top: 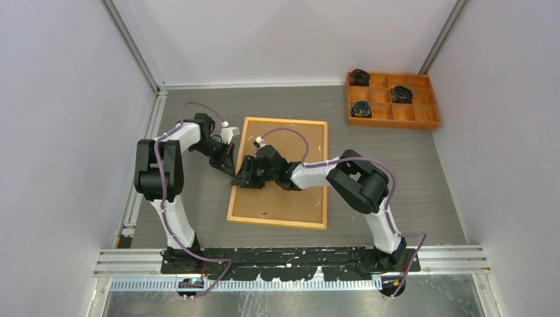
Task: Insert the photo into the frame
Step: Install the photo frame at the center of the board.
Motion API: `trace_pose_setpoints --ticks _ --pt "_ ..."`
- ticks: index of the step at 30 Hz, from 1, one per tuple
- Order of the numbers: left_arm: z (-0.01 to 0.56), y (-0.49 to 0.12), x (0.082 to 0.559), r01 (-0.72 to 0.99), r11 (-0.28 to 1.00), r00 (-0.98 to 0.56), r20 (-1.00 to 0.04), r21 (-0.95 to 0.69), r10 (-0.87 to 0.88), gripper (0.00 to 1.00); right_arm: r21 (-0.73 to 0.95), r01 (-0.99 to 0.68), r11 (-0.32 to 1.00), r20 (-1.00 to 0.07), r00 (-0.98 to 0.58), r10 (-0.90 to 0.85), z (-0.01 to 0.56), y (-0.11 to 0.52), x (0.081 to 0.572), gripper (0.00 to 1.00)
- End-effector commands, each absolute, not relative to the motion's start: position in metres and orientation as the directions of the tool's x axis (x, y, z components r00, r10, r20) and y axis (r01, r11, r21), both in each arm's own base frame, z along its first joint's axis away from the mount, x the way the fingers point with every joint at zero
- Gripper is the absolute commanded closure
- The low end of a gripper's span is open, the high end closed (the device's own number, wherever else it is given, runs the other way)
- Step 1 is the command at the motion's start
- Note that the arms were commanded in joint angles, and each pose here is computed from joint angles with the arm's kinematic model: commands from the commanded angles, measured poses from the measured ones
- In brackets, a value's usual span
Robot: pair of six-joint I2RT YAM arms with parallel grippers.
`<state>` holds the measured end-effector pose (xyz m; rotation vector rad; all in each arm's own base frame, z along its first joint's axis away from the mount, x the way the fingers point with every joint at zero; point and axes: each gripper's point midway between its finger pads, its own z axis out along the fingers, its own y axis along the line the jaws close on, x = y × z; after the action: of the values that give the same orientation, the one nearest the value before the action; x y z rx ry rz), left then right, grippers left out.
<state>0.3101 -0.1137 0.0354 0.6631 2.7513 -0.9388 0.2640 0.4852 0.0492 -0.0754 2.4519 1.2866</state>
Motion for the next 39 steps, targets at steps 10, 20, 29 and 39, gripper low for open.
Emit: trace_pose_setpoints --ticks 10,20,29,39 --pt "0.053 -0.118 0.323 0.460 0.687 -0.887 -0.309 -0.563 0.342 0.96 0.848 -0.233 0.476 -0.365 -0.908 0.206 0.091 0.481 0.272 0.48" --pt "0.037 -0.115 0.323 0.448 0.698 -0.894 -0.283 -0.558 0.348 0.96 0.835 -0.245 0.492 -0.348 -0.929 0.128 0.075 0.497 0.253 0.47" --pt "0.037 -0.116 0.320 0.450 0.697 -0.893 -0.283 -0.558 0.350 0.96 0.805 -0.247 0.540 -0.365 -0.923 0.123 0.058 0.500 0.262 0.47" --pt "0.040 -0.117 0.318 0.454 0.691 -0.891 -0.288 -0.563 0.351 0.97 0.787 -0.289 0.544 -0.409 -0.906 0.111 0.068 0.502 0.269 0.47"
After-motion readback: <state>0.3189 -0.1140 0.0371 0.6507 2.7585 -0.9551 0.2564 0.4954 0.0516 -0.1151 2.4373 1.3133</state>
